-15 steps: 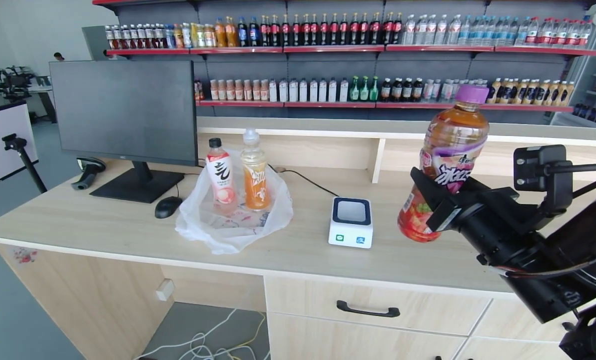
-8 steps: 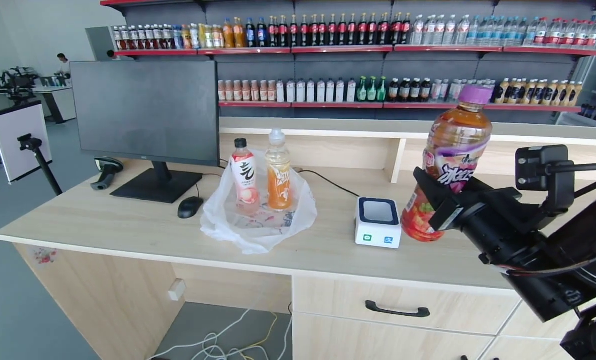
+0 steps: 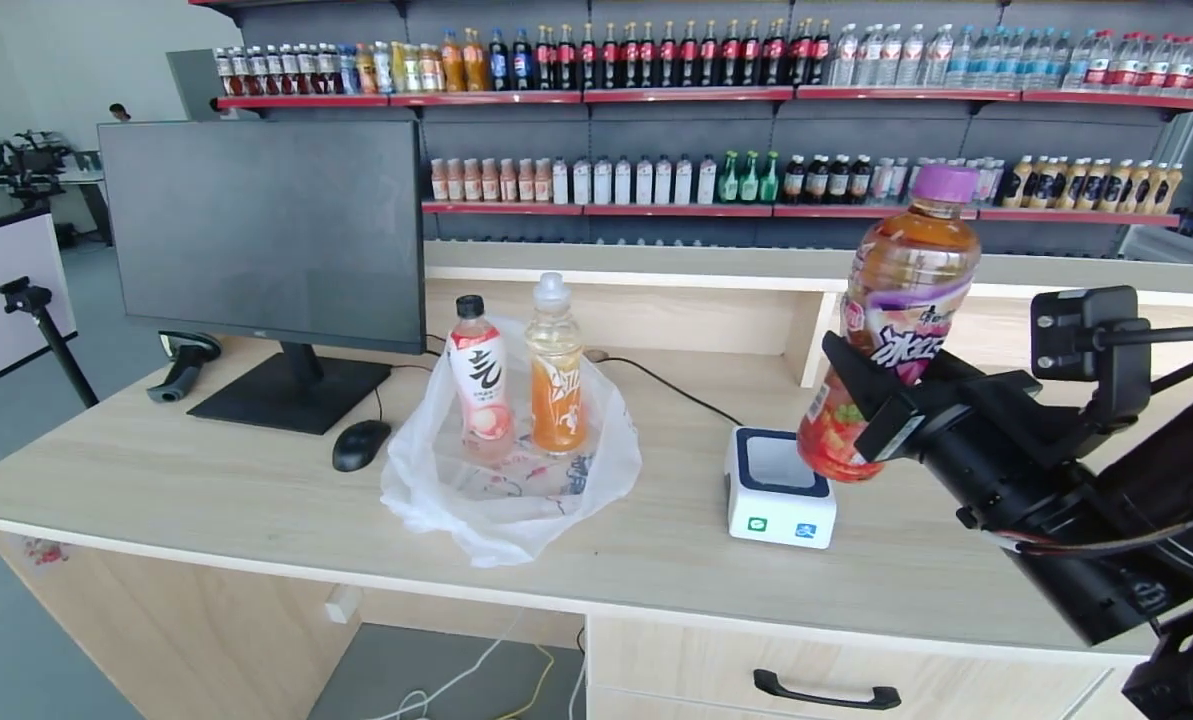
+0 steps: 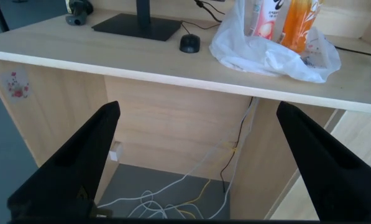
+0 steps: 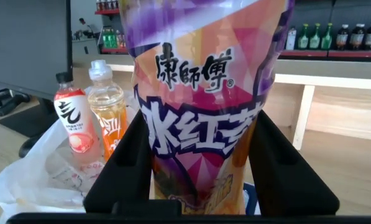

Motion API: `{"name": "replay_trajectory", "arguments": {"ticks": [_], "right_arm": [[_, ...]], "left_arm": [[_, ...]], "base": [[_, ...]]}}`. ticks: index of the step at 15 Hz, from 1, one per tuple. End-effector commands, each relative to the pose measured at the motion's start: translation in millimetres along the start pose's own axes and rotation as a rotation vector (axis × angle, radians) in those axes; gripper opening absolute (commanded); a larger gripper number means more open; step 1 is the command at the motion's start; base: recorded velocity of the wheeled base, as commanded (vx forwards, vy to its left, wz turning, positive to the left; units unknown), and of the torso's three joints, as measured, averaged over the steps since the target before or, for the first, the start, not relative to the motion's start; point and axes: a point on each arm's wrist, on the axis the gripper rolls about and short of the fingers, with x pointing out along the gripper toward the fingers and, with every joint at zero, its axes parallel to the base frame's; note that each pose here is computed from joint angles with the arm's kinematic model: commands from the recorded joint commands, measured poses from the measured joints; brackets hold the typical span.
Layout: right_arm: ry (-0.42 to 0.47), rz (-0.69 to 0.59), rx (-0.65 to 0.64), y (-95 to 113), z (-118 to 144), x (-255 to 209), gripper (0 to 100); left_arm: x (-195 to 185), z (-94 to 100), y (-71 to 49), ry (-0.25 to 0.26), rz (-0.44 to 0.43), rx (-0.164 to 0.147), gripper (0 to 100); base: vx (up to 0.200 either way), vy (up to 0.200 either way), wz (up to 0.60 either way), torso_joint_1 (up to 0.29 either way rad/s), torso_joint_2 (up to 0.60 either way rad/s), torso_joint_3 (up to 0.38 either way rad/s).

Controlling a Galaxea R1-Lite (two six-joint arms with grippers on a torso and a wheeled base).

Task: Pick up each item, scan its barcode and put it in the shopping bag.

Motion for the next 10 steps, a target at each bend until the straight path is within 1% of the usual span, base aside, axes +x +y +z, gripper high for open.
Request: {"name": "replay_trajectory", "arguments": {"ticks": [1,2,4,6,7,8,10], "right_arm": [[-0.023,0.008,-0.005,0.6,4.7,2.4,0],[-0.022,0.015,-0.014,0.2,4.3,2.7,0],[-0.008,0.055,-0.088,-0.5,0.0,2.0,0],[-0.004,0.067,-0.112,1.1,-3.7,6.6,0],[-0.005,0.045,-0.157,-0.4,-7.3,15.3,0],[0.004,0.015,-0.2,-7.0,-12.6,22.7,0],[0.007,0.0,-0.267,-10.2,-16.0,28.7,0]], "left_arm": [[0.0,0.1,0.0,-0.002,0.0,0.0,100],[0.0,0.1,0.0,-0.002,0.0,-0.001,100],[0.0,0.1,0.0,-0.002,0.0,-0.001,100],[0.0,0.1,0.0,-0.002,0.0,-0.001,100],[0.0,0.1,0.0,-0.002,0.002,-0.001,100],[0.0,0.1,0.0,-0.002,0.0,-0.001,100],[0.0,0.1,0.0,-0.002,0.0,-0.001,100]], "base": [[0.0,0.0,0.0,0.0,0.0,0.0],[0.0,0.0,0.0,0.0,0.0,0.0],[0.0,0.0,0.0,0.0,0.0,0.0],[0.0,0.0,0.0,0.0,0.0,0.0],[0.0,0.0,0.0,0.0,0.0,0.0],[0.0,0.0,0.0,0.0,0.0,0.0],[0.0,0.0,0.0,0.0,0.0,0.0]]}}
